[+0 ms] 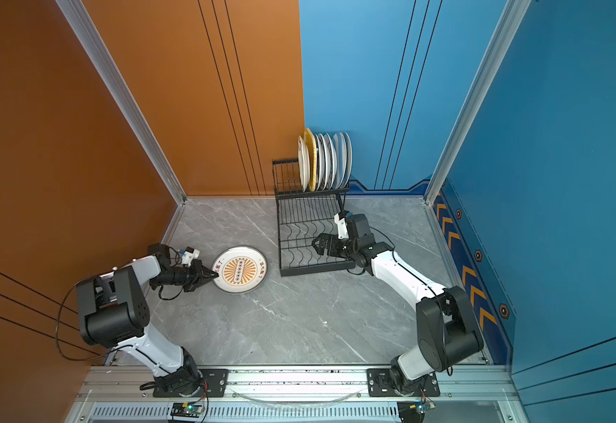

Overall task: Load plates into a dish rack
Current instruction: Pick up the plate from the middle-left of the table, then place the plate on the dish rack.

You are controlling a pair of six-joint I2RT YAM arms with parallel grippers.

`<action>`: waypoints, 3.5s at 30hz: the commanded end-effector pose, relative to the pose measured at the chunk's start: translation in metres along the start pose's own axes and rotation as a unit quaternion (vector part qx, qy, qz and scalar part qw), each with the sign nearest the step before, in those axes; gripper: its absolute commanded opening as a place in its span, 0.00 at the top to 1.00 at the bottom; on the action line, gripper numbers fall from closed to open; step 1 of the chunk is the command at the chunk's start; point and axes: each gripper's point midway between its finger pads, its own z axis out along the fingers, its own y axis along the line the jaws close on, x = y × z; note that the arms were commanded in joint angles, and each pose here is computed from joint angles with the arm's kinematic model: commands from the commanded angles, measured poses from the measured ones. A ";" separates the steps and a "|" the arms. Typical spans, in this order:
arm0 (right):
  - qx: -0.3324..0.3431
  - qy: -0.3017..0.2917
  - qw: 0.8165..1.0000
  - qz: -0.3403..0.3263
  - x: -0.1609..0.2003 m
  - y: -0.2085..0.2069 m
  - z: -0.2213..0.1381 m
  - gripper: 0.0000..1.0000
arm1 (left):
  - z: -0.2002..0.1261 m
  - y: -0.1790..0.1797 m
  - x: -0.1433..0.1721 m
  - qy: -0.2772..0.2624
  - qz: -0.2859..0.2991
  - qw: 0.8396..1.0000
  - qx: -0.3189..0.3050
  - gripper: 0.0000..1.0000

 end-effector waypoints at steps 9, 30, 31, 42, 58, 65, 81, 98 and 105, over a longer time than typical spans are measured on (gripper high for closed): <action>-0.082 0.030 0.996 0.017 0.003 0.040 0.018 0.00 | -0.027 -0.096 -0.026 -0.036 0.086 0.992 0.089 1.00; -0.219 0.057 0.972 0.064 -0.007 0.091 0.036 0.26 | 0.029 -0.211 0.020 0.084 0.196 0.964 0.159 1.00; -0.224 0.055 0.971 0.065 -0.007 0.092 0.036 0.29 | 0.031 -0.211 0.021 0.088 0.195 0.964 0.160 1.00; -0.248 0.071 0.963 0.075 -0.002 0.097 0.040 0.67 | 0.037 -0.215 0.026 0.101 0.197 0.961 0.167 1.00; -0.237 0.075 0.966 0.066 -0.003 0.097 0.037 1.00 | 0.043 -0.211 0.023 0.101 0.191 0.964 0.153 0.88; -0.158 0.043 0.986 0.029 -0.017 0.089 0.016 1.00 | 0.038 -0.202 0.010 0.074 0.183 0.973 0.123 0.43; 0.072 -0.090 0.987 -0.113 -0.098 0.116 -0.071 1.00 | 0.018 -0.154 -0.042 -0.043 0.176 0.983 -0.032 0.02; 0.243 -0.327 0.893 -0.190 -0.213 0.178 -0.116 1.00 | 0.031 -0.146 -0.045 -0.039 0.190 0.979 -0.056 0.02; 0.269 -0.382 0.858 -0.213 -0.235 0.204 -0.103 1.00 | 0.034 -0.148 -0.044 -0.039 0.192 0.980 -0.043 0.02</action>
